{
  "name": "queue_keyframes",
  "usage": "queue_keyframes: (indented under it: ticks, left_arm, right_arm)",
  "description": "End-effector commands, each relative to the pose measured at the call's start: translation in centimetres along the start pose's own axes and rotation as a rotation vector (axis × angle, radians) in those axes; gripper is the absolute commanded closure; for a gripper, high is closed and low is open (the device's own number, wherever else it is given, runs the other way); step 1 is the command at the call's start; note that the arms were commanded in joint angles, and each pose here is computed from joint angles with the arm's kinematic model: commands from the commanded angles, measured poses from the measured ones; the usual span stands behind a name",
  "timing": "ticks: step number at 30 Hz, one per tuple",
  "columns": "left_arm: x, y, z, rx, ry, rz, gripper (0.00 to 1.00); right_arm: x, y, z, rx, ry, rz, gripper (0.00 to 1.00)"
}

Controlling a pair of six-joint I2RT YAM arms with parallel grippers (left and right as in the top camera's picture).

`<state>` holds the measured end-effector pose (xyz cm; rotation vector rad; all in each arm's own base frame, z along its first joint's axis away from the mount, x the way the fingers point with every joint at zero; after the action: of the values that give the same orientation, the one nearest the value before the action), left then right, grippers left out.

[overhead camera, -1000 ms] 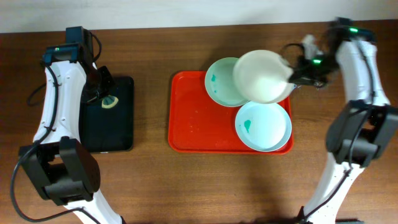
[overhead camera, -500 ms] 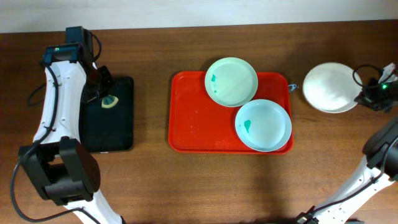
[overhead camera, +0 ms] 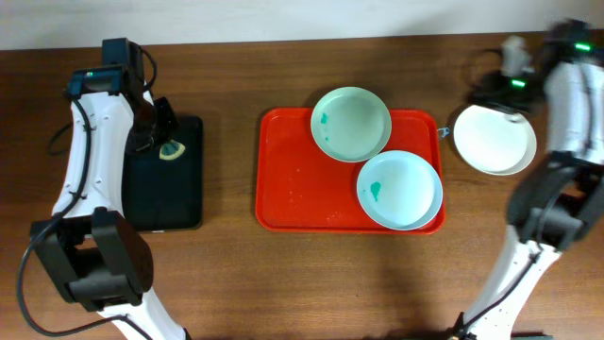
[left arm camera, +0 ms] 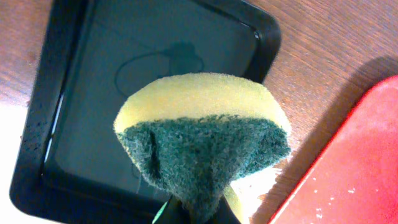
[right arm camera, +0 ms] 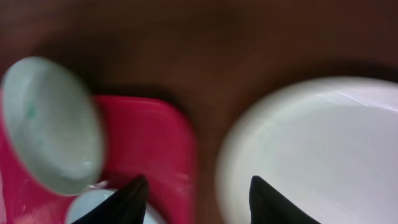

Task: Clean dirty plates on tray and stack at the side
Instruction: 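Grip the rim of the top pale-green plate with the right gripper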

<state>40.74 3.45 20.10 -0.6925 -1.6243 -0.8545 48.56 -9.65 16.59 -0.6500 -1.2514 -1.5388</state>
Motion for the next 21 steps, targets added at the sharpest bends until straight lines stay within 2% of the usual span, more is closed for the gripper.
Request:
queue_keyframes:
  ticks: [1,5,8,13,15,17,19,21]
  left_arm:
    - [0.3,-0.6,-1.4,-0.104,-0.04,-0.001,1.0]
    - [0.3,-1.0,-2.2,-0.157,-0.043,-0.002,1.0]
    - [0.3,-1.0,-2.3,-0.158,-0.043,-0.002,1.0]
    - [0.3,-1.0,-2.3,-0.158,-0.046,0.0,1.0]
    - [0.3,-1.0,-2.3,-0.158,-0.047,0.0,1.0]
    - [0.3,-1.1,-2.4,-0.158,-0.057,0.005,1.0]
    - [0.3,-1.3,-2.8,-0.184,-0.092,0.02,1.0]
    - [0.4,-1.6,-3.5,-0.21,-0.135,0.031,1.0]
  right_arm:
    - [-4.5,1.3,6.6,0.199,-0.005,0.032,0.46]
    - [-9.4,1.4,10.5,0.222,-0.235,0.061,0.44]
    - [-11.7,0.5,12.4,0.259,-0.211,0.064,0.44]
    - [-13.7,-1.5,11.3,0.172,-0.211,0.11,0.44]
    - [-13.8,-1.9,11.5,0.171,-0.201,0.124,0.64]
    - [-13.9,-2.2,12.2,0.171,-0.163,0.138,0.75]
    - [-14.0,-2.5,12.9,0.16,-0.11,0.148,0.96]
    - [-14.0,-3.0,14.0,0.136,-0.009,0.167,0.96]
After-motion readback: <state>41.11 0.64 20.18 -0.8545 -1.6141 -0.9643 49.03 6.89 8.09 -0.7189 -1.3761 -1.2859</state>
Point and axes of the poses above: each gripper's point midway between its finger pads, its own x axis back along the fingers, its own z axis along the line the jaws close on, y = z × x, the point moved 6 cm from there along x, back along the fingers, and after that the axes turned 9 degrees about x, right-handed, at the moved point
